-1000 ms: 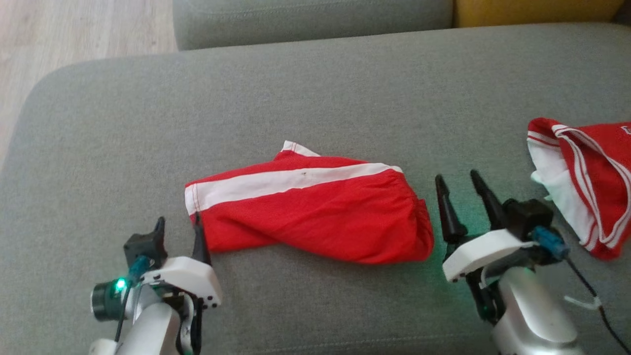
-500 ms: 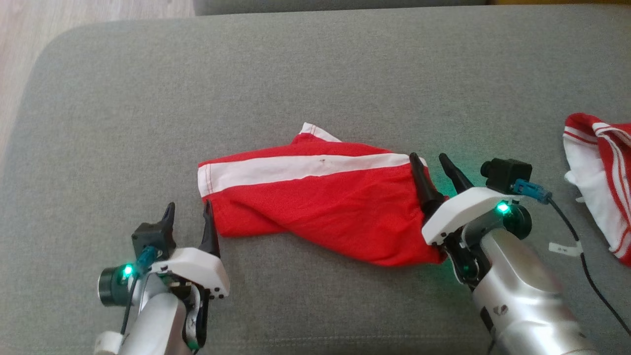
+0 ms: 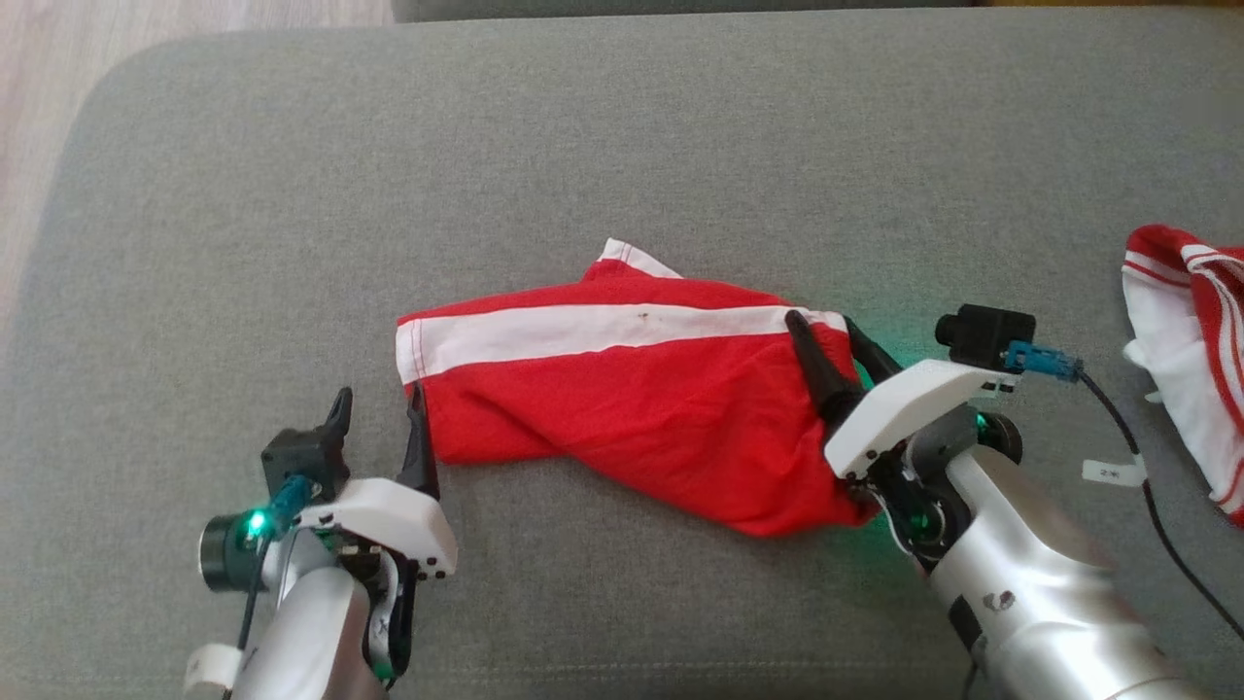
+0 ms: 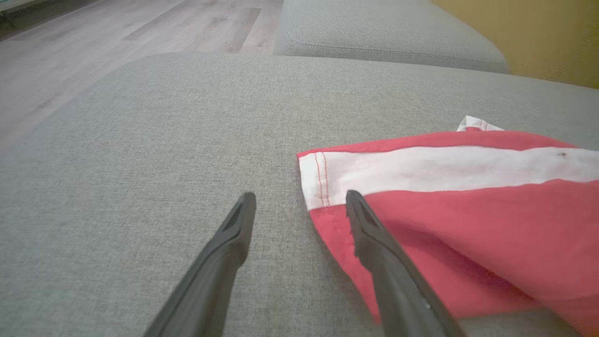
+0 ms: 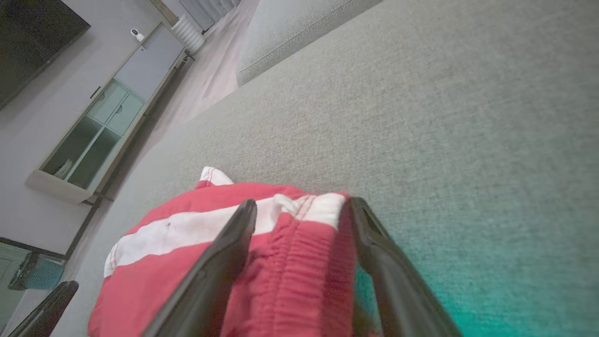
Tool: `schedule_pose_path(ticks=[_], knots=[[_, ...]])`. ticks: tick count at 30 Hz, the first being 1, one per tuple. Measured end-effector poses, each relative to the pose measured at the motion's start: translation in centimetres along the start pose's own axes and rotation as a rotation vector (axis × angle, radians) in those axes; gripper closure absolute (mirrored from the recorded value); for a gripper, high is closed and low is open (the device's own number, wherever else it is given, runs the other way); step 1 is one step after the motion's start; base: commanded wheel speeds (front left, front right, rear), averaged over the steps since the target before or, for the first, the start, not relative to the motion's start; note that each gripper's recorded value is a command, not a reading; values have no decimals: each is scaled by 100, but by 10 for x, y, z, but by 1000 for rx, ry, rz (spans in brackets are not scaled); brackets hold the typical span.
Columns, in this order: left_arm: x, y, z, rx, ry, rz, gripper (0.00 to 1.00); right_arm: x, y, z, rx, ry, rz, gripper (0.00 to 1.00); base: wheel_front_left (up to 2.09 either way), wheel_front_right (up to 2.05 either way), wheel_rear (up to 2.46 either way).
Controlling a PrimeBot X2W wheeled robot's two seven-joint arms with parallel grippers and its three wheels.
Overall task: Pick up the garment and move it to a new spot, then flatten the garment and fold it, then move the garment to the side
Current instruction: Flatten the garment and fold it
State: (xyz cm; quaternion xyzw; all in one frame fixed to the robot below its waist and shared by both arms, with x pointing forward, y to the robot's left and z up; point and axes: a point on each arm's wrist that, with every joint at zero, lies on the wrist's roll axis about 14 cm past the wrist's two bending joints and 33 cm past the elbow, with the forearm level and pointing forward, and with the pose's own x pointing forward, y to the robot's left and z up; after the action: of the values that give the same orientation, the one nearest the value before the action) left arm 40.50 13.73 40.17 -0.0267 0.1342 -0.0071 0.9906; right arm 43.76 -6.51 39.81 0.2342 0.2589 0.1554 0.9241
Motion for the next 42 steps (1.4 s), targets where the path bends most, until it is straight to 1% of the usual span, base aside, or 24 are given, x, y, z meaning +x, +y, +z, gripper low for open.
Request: schedule_pose_path(ticks=[5,6,7,8,9,13,16,20,22,25,28,31,36,42], knots=[[-1,-2,2,-6,-6,-5,0,-4,-2,-1,24,0,1,0,0,0,0],[-1,-3,3,-6,-7,-6,0,-5,-1,-2,31,3,3,5,0,0,0],[-1,-3,3,-11,-6,-6,0,-6,-1,-4,42,5,4,45,0,0,0],[-1,-3,2,-12,-5,-7,0,-6,0,-5,49,7,5,75,0,0,0],[-1,-4,2,-11,-4,-9,0,-6,-1,-6,44,11,6,100,0,0,0],[-1,-6,0,-9,1,-15,0,-6,-5,-9,50,18,-5,100,0,0,0],[-1,-6,-1,-16,5,-14,0,-4,-8,-5,57,-6,-13,100,0,0,0],[-1,-8,4,-18,-11,-24,0,-4,-7,4,27,-42,-5,100,0,0,0],[0,-11,11,-50,-30,-33,0,-5,-8,2,10,-33,-3,100,0,0,0],[4,-15,21,-133,-51,-44,0,-10,-11,-1,-27,-23,1,100,0,0,0],[12,-19,26,-193,-57,-61,0,-15,-16,-4,-51,-14,-3,100,0,0,0],[25,-29,28,-211,-47,-98,0,-17,-18,-5,-56,-15,-5,100,0,0,0],[47,-42,29,-196,-20,-149,0,-16,-21,-6,-74,-13,-5,100,0,0,0],[60,-42,4,-155,76,-129,0,-13,-22,-2,-94,-15,1,100,0,0,0]])
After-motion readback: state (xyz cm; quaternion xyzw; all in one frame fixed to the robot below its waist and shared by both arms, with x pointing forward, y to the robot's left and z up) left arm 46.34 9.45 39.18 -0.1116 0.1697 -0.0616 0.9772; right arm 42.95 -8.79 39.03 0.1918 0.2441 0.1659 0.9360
